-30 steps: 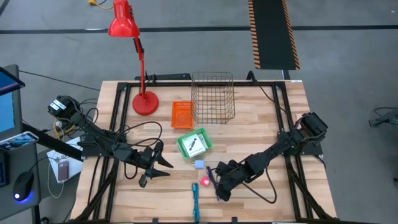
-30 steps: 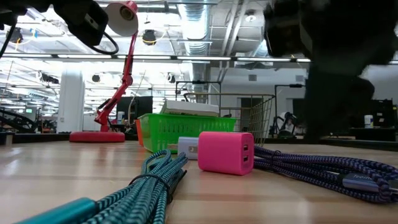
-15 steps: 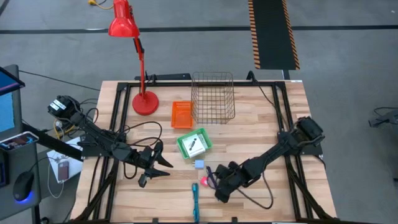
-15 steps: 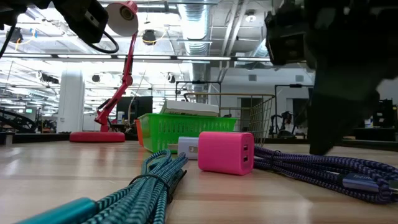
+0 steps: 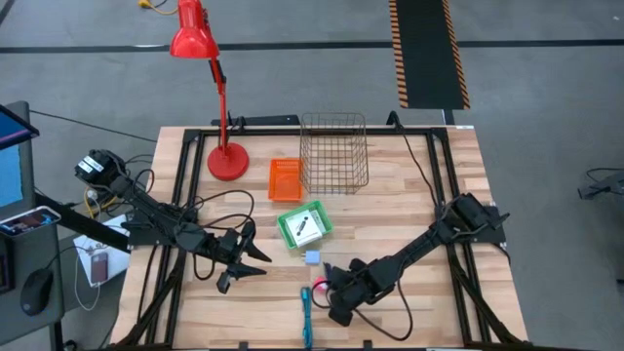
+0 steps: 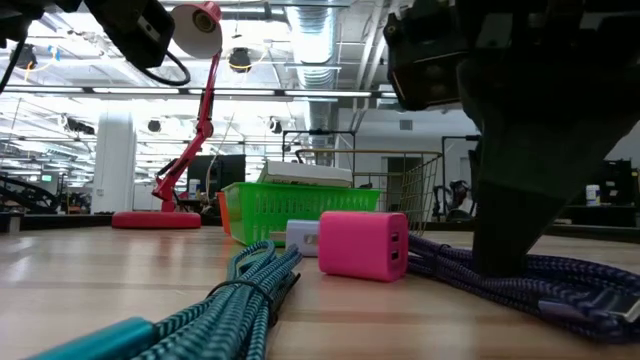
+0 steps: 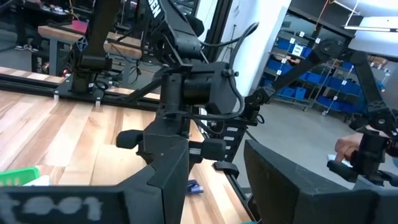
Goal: Pick and place items into bin
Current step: Put the blue charger cord into the wire basket
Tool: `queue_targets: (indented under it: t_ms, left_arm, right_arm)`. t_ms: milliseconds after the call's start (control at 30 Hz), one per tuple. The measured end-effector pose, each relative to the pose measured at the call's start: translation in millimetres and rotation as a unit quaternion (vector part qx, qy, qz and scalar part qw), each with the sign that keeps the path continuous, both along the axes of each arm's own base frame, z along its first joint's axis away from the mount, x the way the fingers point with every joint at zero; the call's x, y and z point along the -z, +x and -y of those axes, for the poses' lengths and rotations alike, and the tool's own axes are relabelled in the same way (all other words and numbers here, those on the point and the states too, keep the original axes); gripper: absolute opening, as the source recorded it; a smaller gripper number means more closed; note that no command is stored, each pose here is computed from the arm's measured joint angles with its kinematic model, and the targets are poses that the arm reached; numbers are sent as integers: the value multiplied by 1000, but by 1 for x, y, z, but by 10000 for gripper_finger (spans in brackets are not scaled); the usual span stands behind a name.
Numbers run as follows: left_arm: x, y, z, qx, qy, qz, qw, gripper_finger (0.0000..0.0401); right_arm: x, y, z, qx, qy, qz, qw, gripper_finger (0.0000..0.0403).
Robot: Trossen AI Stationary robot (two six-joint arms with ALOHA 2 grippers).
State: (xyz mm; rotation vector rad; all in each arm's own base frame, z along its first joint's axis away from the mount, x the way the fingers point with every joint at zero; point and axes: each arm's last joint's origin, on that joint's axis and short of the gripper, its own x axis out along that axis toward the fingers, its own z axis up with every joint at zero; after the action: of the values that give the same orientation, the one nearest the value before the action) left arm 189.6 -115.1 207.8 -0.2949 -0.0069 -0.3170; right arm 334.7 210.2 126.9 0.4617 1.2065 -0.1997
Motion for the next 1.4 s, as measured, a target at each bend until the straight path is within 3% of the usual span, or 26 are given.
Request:
queue_targets:
  t_ms: [167,467,633,767,1067,1233,1400]
  left_arm:
    - [0,0,0,0,0,-1,1000,144]
    - [1,0,0,0,1,-2,1000,144]
    - [1,0,0,0,1,-3,1000,144]
    - [1,0,0,0,2,-4,1000,144]
    - [6,0,0,0,17,-28,999,144]
    - [8,0,0,1,-3,-42,999,144]
    - [9,0,0,0,-15,-50,999,144]
  right_arm:
    - [1,-1,3,15,-3,-13,1000,162]
    - [4,0,13,64,-13,-32,997,15]
    - [-1,-2,24,102,-31,-38,994,26]
    - [-11,-10,33,131,-69,-47,988,10]
    - [-77,-34,55,177,-140,16,974,5]
    - [-117,-39,88,182,-185,75,963,8]
    - [-149,-36,143,189,-228,102,950,3]
